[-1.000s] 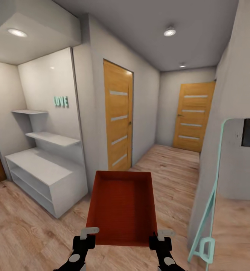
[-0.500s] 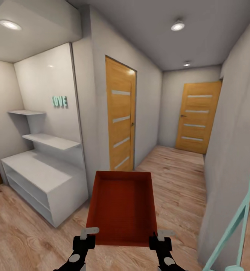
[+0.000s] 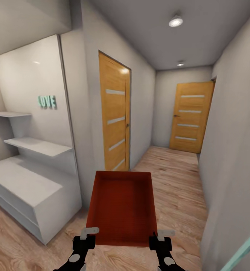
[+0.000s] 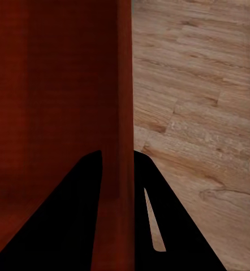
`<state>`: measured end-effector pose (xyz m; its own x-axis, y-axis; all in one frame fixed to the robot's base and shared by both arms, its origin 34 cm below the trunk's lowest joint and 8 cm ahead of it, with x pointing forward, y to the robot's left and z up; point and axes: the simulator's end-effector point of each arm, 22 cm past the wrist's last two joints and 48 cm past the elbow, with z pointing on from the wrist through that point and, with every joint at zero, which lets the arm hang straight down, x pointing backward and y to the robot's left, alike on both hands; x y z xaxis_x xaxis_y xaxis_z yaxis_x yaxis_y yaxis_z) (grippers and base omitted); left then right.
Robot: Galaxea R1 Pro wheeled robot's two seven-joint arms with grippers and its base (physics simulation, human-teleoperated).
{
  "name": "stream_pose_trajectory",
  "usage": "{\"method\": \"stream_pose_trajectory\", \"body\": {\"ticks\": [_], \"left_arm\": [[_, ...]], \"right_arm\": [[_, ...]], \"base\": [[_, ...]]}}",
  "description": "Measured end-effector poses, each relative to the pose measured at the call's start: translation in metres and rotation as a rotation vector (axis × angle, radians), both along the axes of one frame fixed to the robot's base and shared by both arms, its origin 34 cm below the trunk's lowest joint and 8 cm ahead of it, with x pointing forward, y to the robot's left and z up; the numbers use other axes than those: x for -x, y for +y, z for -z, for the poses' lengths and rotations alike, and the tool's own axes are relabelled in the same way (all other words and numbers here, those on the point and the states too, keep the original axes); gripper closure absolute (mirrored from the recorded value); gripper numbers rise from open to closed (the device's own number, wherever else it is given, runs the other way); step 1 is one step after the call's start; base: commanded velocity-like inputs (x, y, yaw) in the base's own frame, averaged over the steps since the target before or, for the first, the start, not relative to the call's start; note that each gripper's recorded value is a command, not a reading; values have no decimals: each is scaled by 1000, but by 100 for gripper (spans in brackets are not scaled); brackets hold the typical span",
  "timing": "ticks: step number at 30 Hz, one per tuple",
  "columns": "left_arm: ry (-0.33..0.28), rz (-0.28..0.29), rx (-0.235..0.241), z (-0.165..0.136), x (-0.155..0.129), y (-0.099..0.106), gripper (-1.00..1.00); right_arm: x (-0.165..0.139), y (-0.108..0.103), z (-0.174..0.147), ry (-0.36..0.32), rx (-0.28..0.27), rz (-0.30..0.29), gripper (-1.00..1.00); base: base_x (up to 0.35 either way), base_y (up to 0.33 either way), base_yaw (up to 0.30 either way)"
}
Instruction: Move the two storage containers from the living room to the garage. In the garage, place one container on the floor and stack the other container on top of it (either order is fine).
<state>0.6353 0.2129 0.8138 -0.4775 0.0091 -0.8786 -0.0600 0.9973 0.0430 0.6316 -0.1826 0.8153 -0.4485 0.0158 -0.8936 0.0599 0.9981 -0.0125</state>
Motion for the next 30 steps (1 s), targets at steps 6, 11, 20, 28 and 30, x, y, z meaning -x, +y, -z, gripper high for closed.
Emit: {"method": "stream_pose_trajectory", "body": {"ticks": [6,11,20,28,30], "left_arm": [[-1,0,0,0,0,0,100],[-1,0,0,0,0,0,100],[0,-1,1,0,0,0,100],[0,-1,1,0,0,0,100],[0,-1,1,0,0,0,100]], "right_arm": [[0,0,0,-1,0,0,100],[0,0,0,-1,0,0,100],[0,0,0,0,1,-1,100],[0,0,0,0,1,-1,100],[0,0,0,0,1,-1,100]], "base": [[317,183,-280],[317,183,-281],[317,183,-281],[317,183,-281],[317,183,-281]]}}
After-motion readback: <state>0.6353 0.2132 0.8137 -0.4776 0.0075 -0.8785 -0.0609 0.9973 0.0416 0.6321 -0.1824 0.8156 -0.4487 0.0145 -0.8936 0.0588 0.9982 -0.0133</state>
